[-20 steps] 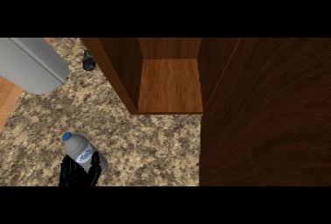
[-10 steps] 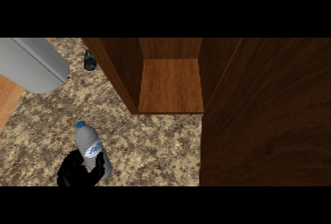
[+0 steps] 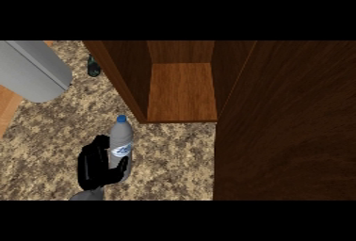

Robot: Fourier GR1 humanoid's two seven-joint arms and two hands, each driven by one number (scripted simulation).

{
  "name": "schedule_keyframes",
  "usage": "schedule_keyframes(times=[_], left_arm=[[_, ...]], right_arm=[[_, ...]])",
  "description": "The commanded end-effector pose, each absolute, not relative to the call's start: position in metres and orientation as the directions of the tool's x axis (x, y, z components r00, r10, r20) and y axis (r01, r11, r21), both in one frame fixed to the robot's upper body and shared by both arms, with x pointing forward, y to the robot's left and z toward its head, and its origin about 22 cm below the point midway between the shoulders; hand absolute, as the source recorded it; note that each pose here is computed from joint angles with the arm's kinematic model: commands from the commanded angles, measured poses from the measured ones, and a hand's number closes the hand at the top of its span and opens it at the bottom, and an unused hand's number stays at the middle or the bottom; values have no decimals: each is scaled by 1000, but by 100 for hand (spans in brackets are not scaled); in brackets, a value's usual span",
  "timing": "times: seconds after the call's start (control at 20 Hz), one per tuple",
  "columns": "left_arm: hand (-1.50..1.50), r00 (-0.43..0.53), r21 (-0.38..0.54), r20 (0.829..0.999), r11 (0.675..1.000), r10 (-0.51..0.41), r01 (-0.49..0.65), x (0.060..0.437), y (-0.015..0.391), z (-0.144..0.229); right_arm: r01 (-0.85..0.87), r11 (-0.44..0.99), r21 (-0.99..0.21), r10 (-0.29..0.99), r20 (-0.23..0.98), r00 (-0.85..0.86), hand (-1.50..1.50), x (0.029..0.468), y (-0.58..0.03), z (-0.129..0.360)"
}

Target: Pick up the bottled water, place it into the cabinet and close the cabinet

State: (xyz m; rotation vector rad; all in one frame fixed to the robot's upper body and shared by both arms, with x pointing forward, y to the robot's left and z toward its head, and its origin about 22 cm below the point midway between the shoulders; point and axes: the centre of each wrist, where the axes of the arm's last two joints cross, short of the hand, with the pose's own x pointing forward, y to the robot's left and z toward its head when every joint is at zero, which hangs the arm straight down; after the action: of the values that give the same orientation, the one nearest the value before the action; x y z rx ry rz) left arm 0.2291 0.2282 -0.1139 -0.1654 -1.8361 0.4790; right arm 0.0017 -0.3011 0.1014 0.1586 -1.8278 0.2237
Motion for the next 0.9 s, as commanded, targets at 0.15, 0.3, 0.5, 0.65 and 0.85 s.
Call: schedule_keyframes(times=[0.15, 0.3, 0.5, 0.65, 0.85], left_arm=[[150, -312, -374, 874, 926, 372, 57, 259, 202, -74], [150, -287, -364, 879, 925, 380, 108, 257, 186, -50], [150, -328, -375, 854, 915, 403, 147, 252, 160, -16], [150, -326, -359, 858, 917, 397, 172, 242, 129, 0], [150, -277, -335, 876, 911, 395, 240, 244, 100, 37]], right_arm=[[-216, 973, -87, 13, 947, -321, -150, 6, -287, 126], [-209, 975, -78, 1, 939, -344, -150, 8, -291, 132], [-219, 972, -79, 4, 946, -326, -150, 3, -289, 137], [-220, 973, -74, -6, 940, -341, -150, 2, -291, 131], [-224, 973, -60, -18, 943, -333, -150, 12, -290, 135]])
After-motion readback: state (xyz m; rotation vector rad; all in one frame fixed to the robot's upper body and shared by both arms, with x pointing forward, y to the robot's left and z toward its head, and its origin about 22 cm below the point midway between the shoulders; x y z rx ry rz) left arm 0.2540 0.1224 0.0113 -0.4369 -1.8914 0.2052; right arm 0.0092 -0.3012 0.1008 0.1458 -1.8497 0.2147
